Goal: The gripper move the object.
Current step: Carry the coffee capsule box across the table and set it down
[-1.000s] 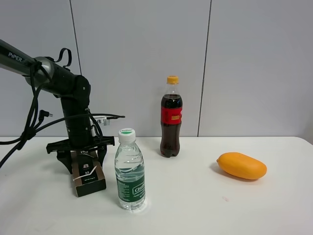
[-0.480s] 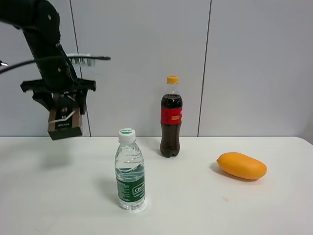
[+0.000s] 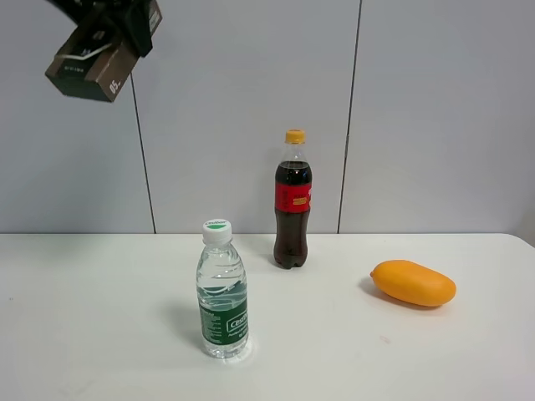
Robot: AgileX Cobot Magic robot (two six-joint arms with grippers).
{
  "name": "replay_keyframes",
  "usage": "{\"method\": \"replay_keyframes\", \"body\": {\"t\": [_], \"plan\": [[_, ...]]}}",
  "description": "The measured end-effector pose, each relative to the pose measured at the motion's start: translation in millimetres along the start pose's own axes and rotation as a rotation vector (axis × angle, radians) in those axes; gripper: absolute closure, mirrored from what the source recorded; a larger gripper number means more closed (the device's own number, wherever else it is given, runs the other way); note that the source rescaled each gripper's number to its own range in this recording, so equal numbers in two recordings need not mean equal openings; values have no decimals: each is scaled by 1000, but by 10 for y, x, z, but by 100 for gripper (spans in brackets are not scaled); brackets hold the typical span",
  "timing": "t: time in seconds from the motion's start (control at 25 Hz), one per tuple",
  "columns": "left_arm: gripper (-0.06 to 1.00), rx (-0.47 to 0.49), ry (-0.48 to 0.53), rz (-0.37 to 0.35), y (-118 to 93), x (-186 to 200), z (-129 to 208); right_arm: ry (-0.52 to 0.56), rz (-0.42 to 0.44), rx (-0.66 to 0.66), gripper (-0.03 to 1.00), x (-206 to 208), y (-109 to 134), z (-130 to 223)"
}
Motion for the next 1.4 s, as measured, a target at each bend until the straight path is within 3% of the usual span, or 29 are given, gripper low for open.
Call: {"method": "replay_keyframes", "body": {"t": [0.16,0.28,0.48,0.72,0.84,1.0,1.2,1.4], "plan": [[94,-50,-147,76,-311,202,-303,0,0,0,-3,0,0,0],[94,-84,-217,135,-600,142,-466,0,0,0,-3,0,0,0],[94,-209,-230,242,-1262,-262,-545,0,0,0,-3,0,0,0],[94,-340,-322,370,-2091,-506,-576,0,0,0,-3,0,0,0],[94,-452,-410,392,-2385,-483,-601,0,0,0,-3,0,0,0],[94,-694,-480,380,-2641,-474,-558,0,0,0,-3,0,0,0],[94,-1017,-382,418,-2907,-721,-234,0,0,0,-3,0,0,0],[94,-1133,-254,510,-3224,-1021,155,0,0,0,-3,0,0,0]]}}
Point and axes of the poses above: a point on each arm's last joint axis where the gripper is mounted, x pointing back along that axis away from the gripper, y along the wrist's bending axis when the last joint is at zero, z = x × y, the point moved 4 cm from there along -x, pointing out along that axis toward the gripper, and after that the axes turned 5 degrees about x, right-handed, at the moved point
